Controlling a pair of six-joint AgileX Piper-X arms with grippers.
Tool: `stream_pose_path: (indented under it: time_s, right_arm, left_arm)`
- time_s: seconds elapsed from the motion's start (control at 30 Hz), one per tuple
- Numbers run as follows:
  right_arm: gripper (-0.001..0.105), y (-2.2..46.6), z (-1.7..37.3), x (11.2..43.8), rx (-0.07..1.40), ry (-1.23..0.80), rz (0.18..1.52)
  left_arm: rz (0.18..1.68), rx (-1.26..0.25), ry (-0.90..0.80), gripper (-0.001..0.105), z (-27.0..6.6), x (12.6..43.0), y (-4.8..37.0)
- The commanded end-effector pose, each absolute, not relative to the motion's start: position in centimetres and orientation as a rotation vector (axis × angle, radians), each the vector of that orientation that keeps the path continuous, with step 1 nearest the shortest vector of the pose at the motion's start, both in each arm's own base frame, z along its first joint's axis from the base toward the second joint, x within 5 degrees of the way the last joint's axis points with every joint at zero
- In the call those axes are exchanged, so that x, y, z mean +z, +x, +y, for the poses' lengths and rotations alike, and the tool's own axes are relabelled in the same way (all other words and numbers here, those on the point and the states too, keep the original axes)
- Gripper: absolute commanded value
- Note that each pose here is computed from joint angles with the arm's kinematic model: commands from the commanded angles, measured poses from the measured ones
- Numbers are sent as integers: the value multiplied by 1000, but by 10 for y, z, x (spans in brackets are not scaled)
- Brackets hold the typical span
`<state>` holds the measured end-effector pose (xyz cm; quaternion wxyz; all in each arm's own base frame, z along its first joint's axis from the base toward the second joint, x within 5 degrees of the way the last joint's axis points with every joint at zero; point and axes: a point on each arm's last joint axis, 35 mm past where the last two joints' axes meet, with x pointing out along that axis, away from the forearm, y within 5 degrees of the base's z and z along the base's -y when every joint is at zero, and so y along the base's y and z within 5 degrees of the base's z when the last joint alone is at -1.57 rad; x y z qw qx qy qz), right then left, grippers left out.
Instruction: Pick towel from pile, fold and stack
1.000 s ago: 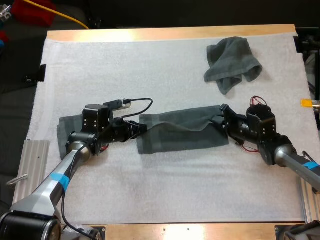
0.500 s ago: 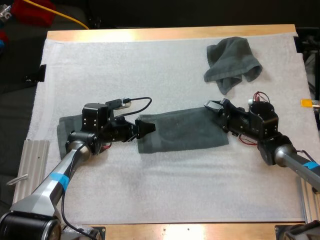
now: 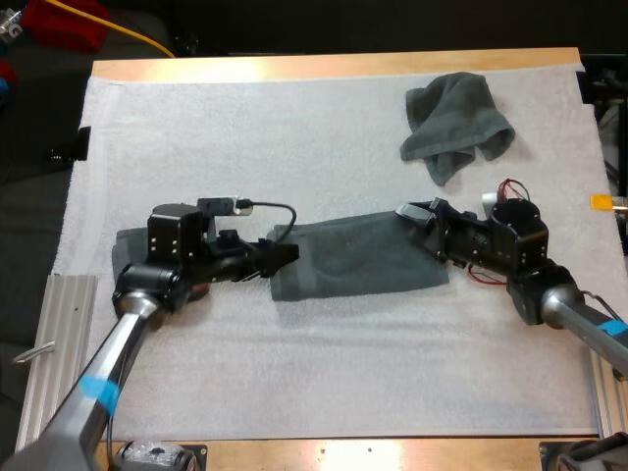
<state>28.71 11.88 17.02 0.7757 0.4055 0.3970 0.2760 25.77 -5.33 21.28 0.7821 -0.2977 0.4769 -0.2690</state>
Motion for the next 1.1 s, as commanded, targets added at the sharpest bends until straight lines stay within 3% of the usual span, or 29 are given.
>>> stream_pose_path:
  time_s: [0.0,0.73,1.07]
  right_arm:
    - [62,284,117,176,599,831,855]
    - [62,232,95,217,571,365,963]
    - [62,239,93,261,596,24,981]
  left_arm:
    - [1023,-565,-605,65,-52,218,254]
    - [1023,-541,-443,65,-66,263,194]
    - [1028,-560,-458,65,-71,271,181]
